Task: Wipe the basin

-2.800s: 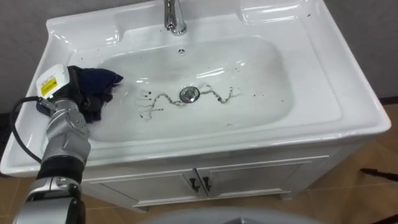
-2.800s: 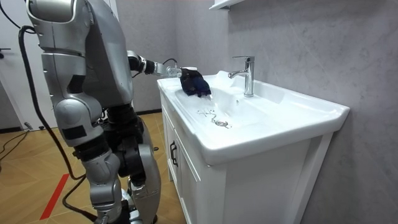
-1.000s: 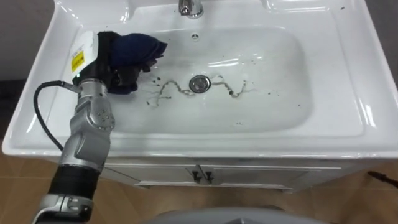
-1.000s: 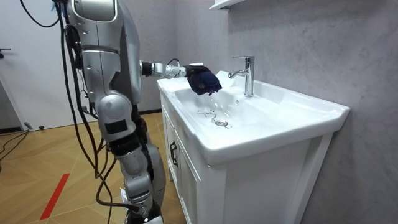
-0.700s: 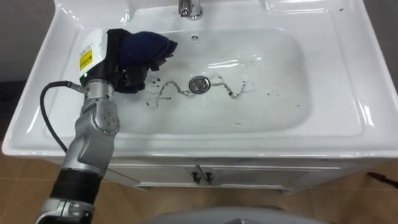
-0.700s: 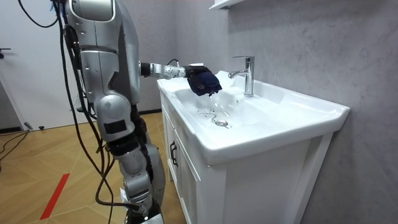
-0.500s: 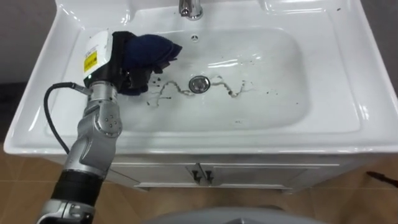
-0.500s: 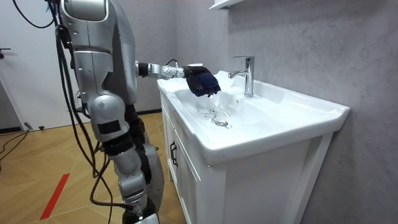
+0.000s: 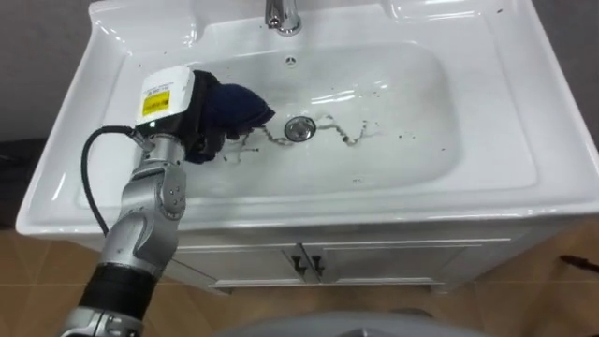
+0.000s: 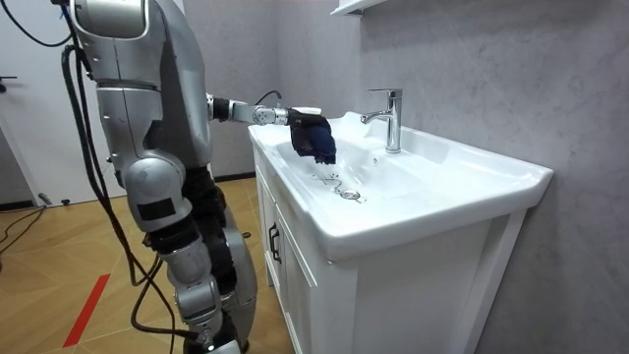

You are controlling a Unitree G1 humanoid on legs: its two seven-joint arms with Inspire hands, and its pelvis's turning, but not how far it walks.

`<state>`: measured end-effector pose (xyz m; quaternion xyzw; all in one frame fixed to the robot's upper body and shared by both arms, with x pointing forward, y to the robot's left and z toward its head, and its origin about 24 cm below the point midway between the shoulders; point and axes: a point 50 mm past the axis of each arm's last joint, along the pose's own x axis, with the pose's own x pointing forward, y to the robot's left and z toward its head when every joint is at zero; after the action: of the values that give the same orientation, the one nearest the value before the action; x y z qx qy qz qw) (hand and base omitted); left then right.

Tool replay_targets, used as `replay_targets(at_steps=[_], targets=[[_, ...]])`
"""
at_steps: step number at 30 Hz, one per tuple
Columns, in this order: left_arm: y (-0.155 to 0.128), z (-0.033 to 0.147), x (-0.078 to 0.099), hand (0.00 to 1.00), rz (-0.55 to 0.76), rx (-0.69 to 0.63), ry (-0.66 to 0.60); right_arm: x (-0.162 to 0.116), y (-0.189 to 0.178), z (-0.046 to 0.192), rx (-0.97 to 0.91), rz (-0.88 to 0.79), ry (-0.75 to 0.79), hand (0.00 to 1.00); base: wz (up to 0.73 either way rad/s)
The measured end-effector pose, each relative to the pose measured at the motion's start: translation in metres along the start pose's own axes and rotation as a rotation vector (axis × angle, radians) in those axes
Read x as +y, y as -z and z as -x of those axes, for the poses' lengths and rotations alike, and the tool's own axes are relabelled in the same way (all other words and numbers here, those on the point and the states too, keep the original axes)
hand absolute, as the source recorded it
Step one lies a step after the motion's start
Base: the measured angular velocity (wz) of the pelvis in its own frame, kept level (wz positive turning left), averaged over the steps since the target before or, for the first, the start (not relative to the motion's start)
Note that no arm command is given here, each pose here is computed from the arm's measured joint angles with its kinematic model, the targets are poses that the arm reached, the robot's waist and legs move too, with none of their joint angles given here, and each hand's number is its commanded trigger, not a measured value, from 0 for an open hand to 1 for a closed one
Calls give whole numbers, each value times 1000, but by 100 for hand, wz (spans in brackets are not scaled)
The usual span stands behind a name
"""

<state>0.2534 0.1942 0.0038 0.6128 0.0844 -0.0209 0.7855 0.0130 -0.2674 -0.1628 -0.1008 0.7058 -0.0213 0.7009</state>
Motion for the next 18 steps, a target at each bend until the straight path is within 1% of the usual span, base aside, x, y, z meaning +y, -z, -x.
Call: replay_targets(at_steps=[3, 6, 8, 13, 15, 18], targets=[[1, 2, -12, 100, -26, 7, 50, -2, 1, 0, -1, -15, 5, 0, 0], [7, 6, -35, 100, -59, 32, 150, -2, 1, 0, 1, -15, 7, 0, 0], [8, 8, -40, 100, -67, 38, 177, -3, 2, 0, 4, -22, 8, 0, 2], [13, 8, -44, 100, -79, 69, 199, -4, -2, 0, -6, -55, 20, 0, -6], [15, 6, -46, 100, -84, 77, 209, -4, 0, 0, -2, -73, 24, 0, -4], [15, 1, -44, 100, -89, 81, 205, -5, -3, 0, 7, -75, 35, 0, -6]])
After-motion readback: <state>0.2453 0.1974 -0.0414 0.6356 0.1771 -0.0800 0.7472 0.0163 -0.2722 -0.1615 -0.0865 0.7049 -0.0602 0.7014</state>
